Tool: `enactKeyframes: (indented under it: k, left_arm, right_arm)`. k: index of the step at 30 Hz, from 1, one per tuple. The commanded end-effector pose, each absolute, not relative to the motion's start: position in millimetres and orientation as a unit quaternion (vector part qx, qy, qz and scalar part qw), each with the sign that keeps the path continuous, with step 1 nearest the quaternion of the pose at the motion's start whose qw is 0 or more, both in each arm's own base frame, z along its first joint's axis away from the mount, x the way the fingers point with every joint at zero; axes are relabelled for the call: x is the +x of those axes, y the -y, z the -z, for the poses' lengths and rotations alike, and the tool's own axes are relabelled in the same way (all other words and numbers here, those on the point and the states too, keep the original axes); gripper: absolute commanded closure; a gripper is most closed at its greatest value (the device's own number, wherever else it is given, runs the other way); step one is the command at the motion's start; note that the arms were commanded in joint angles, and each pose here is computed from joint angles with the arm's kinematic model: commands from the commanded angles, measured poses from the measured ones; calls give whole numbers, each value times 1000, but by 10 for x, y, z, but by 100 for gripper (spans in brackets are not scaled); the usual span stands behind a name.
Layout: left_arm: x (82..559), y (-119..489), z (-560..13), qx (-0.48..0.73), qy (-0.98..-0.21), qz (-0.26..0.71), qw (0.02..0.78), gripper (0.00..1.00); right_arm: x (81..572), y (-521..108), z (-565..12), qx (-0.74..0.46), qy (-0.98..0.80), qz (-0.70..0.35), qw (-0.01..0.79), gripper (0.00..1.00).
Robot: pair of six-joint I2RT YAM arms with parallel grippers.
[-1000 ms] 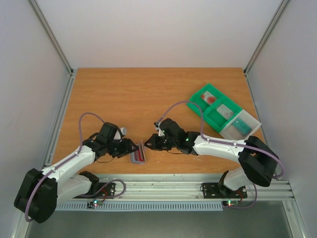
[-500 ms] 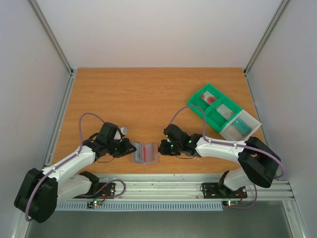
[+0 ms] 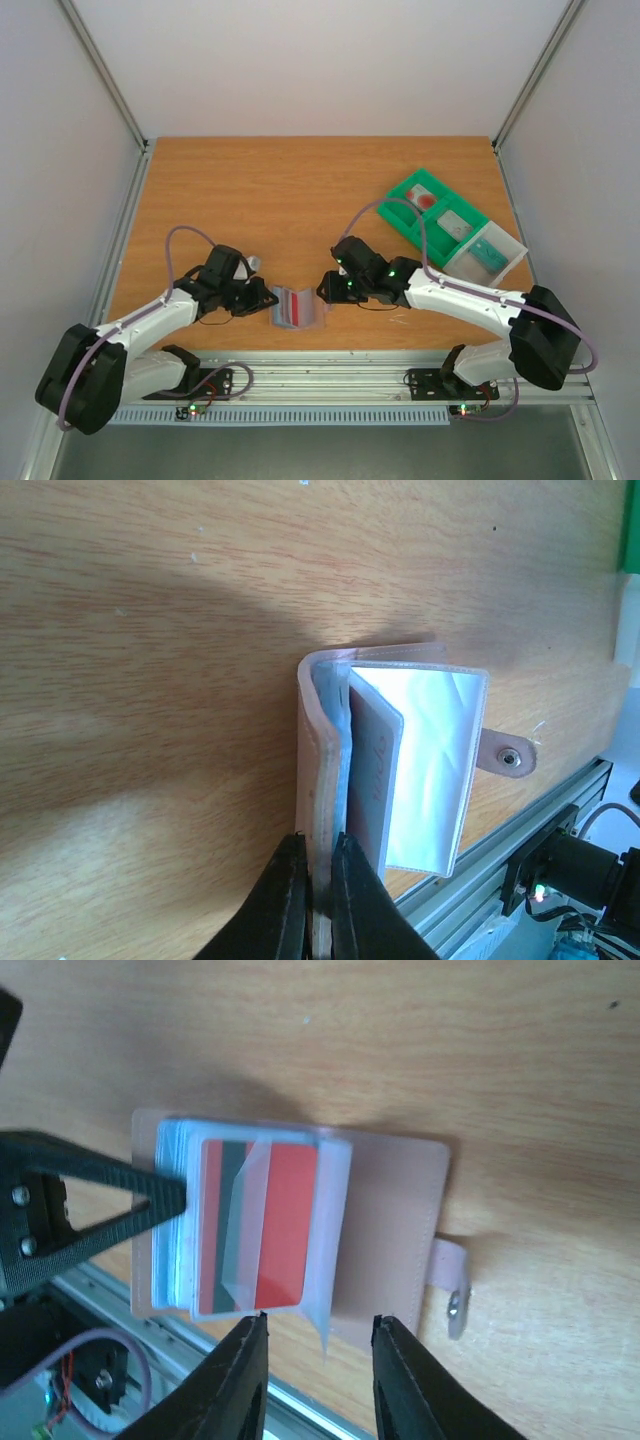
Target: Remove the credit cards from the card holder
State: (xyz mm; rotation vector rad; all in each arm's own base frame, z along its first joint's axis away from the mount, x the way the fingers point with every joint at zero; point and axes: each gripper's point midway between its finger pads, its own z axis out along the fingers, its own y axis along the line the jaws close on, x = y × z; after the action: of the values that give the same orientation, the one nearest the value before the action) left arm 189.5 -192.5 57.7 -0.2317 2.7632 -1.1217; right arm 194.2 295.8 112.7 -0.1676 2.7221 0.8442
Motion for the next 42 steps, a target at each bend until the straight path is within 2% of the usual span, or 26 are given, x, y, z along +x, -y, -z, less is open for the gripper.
enactKeyframes:
  k: [1,7,11,16,24,30,38,42]
  left_arm:
    - [2046,2032,-719,-68,-910,398,98,100]
    - [2065,2025,-683,-75,-910,395,98,100]
    - [2070,2023,-637,-85,-909,397,97,99]
    - [2052,1998,-568,-100,-909,395,95,95]
    - [2034,1771,-621,-104,-933,326,113,75]
    - [2050,1796,-860,-90,-924,345,137,60]
    - [2051,1885,-853,-72,-921,362,126,64]
    - [2048,1924,-711,-69,-922,365,110,75]
  right_arm:
    - [1836,-3174,-1180,-88,-935,-323,120,73]
    - [1890,-3441,-1066,-107,-931,-333,106,76]
    - [1977,-3518,-794,-113,-939,-309,99,78]
    - [1978,-3566,-597,-122,-943,-299,83,79]
    - [1946,-3452,-387,-116,-952,-274,70,80]
    - [1957,-3472,-444,-112,-950,-283,75,80]
    - [1973,-3514,-419,-103,-949,-289,69,80]
    - [1963,-3573,-414,-98,-945,-307,60,80]
